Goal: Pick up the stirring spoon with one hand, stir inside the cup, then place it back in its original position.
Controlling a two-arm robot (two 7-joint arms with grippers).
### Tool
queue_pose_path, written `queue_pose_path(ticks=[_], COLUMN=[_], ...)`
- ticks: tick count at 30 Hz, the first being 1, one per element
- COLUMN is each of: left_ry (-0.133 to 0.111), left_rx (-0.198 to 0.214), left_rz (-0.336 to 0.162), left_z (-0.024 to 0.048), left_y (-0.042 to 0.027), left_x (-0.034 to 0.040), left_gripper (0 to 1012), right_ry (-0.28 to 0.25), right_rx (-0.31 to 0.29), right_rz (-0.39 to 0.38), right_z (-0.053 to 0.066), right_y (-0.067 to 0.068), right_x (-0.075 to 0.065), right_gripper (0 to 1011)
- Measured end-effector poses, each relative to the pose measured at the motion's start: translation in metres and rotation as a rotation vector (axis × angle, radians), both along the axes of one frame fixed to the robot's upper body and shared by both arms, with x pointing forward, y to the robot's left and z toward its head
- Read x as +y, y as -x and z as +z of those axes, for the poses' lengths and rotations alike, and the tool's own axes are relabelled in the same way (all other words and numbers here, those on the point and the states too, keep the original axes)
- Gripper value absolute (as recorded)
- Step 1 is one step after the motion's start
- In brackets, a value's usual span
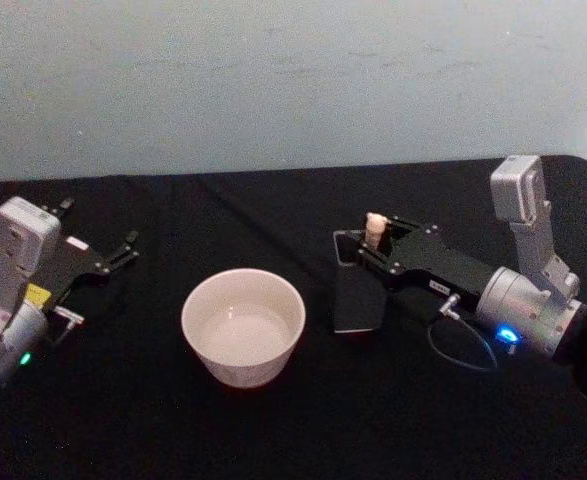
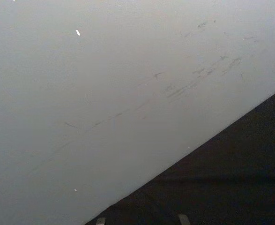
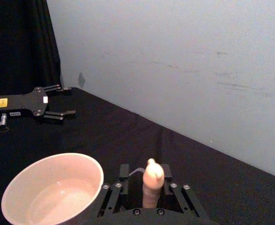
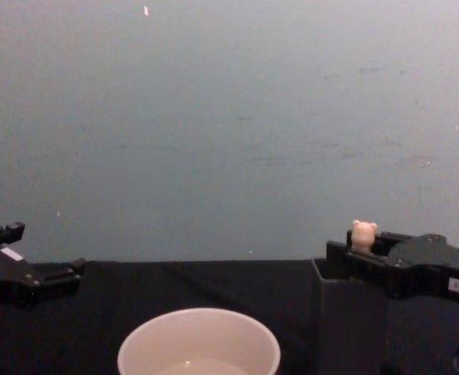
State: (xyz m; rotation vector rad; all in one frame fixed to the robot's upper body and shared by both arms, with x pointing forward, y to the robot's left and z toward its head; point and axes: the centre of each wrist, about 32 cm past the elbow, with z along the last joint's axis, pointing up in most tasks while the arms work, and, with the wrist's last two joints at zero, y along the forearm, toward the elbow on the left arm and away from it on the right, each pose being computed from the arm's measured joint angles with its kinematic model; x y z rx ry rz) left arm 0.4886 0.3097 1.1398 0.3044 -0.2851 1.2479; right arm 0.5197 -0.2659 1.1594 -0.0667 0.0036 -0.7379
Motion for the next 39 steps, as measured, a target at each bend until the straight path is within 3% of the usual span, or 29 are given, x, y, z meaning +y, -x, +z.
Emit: queue_pose_path(ticks=[13, 21, 27, 31, 36, 39], left_ry=[0.0, 0.0, 0.0, 0.0, 0.0, 0.0], left_rx=[0.0, 0.0, 0.0, 0.0, 0.0, 0.0], left_rz=[0.0, 0.0, 0.0, 0.0, 0.0, 0.0], left_z=[0.0, 0.0, 0.0, 0.0, 0.0, 0.0], left_y=[0.0, 0.0, 0.0, 0.0, 0.0, 0.0], left_x=[0.0, 0.0, 0.0, 0.0, 0.0, 0.0], left_gripper=[1001, 1001, 1001, 1001, 1001, 1001], right_ry=[-0.003, -0.004, -0.026, -0.05, -0.072, -0.076], right_rx=[-0.002, -0.004, -0.058, -0.138, -0.209, -0.224], right_rz=[0.0, 0.0, -0.005, -0.023, -0.081, -0.159], right_z=[0.0, 0.001, 0.01, 0.025, 0.038, 0.04], right_y=[0.0, 0.0, -0.003, -0.006, -0.008, -0.007], right_x=[0.0, 0.0, -0.001, -0.003, -0.008, -0.012], right_gripper=[814, 1000, 1002, 1002, 1000, 1002])
